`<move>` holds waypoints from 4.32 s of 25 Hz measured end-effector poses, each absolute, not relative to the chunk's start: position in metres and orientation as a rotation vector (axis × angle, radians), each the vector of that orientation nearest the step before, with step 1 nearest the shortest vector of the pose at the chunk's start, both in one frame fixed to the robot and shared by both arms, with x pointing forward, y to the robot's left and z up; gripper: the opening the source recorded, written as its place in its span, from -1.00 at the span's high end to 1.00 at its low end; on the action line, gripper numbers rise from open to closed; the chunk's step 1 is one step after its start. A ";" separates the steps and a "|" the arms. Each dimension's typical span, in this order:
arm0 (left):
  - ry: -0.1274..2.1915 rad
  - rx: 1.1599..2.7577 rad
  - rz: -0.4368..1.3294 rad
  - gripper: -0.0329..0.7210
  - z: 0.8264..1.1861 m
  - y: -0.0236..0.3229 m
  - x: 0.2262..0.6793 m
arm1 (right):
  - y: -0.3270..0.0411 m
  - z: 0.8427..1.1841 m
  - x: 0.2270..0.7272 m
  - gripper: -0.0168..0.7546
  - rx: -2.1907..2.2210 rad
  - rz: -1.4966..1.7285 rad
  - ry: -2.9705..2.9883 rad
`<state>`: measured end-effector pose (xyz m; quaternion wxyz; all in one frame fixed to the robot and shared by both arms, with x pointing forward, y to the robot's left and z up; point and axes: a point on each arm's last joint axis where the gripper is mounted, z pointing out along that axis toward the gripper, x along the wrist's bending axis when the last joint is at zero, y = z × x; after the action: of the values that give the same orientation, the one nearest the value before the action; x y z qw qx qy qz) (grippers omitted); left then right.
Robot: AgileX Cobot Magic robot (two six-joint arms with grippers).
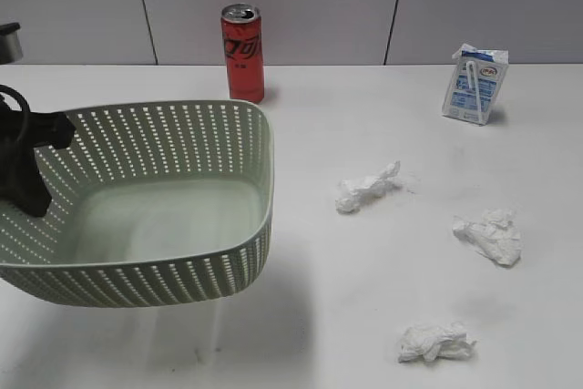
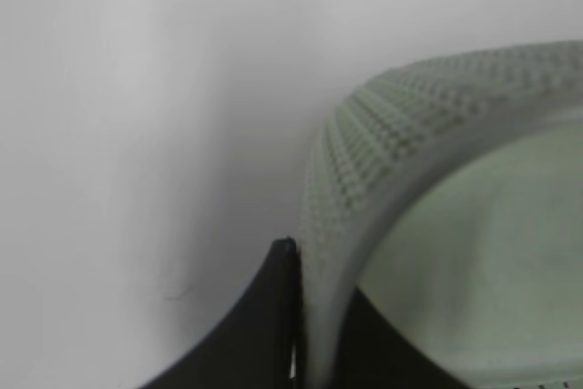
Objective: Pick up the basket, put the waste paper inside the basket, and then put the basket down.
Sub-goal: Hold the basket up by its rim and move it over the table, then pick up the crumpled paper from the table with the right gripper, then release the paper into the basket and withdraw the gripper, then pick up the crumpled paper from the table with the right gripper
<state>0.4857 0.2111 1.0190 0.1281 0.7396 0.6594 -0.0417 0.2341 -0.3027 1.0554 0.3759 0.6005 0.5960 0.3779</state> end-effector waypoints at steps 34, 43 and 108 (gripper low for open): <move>1.998 2.226 -0.209 0.90 0.983 0.207 0.504 | -0.253 0.915 0.561 -0.55 2.058 0.377 2.411; 1.996 2.225 -0.206 0.90 0.983 0.207 0.504 | -0.231 0.886 0.569 -0.40 1.882 0.284 2.543; 1.997 2.252 -0.200 0.90 0.983 0.209 0.503 | -0.088 1.000 0.605 -0.52 2.168 0.497 2.111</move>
<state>0.5033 0.2086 0.9834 0.0626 0.7450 0.6608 -0.0662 0.6051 -0.0881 0.9996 0.0376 0.7064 0.6880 0.1621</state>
